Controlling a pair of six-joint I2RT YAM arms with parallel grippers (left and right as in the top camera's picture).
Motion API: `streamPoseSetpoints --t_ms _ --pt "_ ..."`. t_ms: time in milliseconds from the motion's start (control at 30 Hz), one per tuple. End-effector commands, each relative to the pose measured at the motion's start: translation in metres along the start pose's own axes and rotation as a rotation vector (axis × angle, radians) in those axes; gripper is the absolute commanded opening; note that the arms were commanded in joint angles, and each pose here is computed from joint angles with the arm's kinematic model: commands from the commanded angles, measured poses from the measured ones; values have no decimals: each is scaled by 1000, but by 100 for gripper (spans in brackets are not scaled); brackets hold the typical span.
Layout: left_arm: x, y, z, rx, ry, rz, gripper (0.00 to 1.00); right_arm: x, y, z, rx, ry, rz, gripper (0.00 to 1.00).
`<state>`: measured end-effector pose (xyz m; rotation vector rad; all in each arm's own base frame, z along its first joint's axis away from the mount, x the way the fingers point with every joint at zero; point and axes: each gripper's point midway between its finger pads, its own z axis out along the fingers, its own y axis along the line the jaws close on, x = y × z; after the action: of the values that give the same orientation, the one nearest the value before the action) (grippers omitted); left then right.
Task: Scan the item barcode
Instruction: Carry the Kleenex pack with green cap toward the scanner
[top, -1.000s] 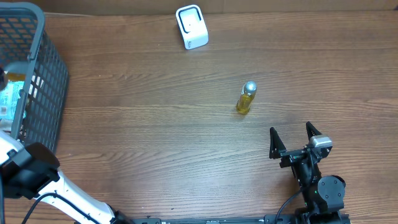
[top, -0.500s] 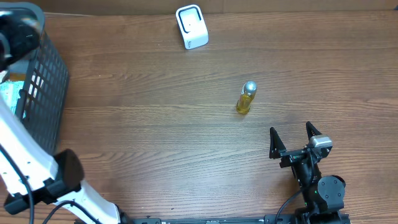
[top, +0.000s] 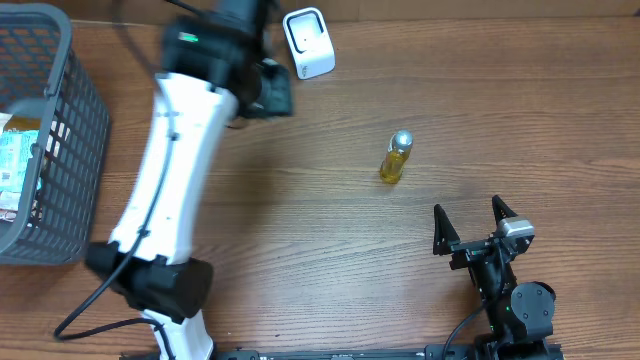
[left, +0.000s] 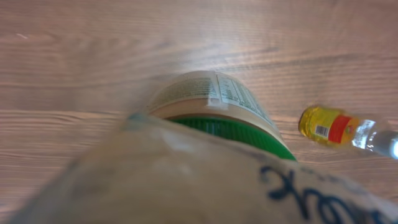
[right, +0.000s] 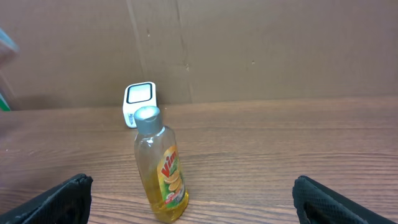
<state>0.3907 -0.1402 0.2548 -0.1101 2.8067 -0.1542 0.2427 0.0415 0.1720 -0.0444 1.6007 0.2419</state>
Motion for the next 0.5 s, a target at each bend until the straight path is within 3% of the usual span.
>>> streamPoseSetpoints --t_ms 0,267,467 --pt "32 -24 33 -62 43 -53 56 2 -1 0 3 -4 7 100" --pt "90 -68 99 -65 104 8 61 2 -1 0 3 -4 7 100" --pt "124 -80 138 -60 122 10 56 2 -1 0 3 -4 7 100"
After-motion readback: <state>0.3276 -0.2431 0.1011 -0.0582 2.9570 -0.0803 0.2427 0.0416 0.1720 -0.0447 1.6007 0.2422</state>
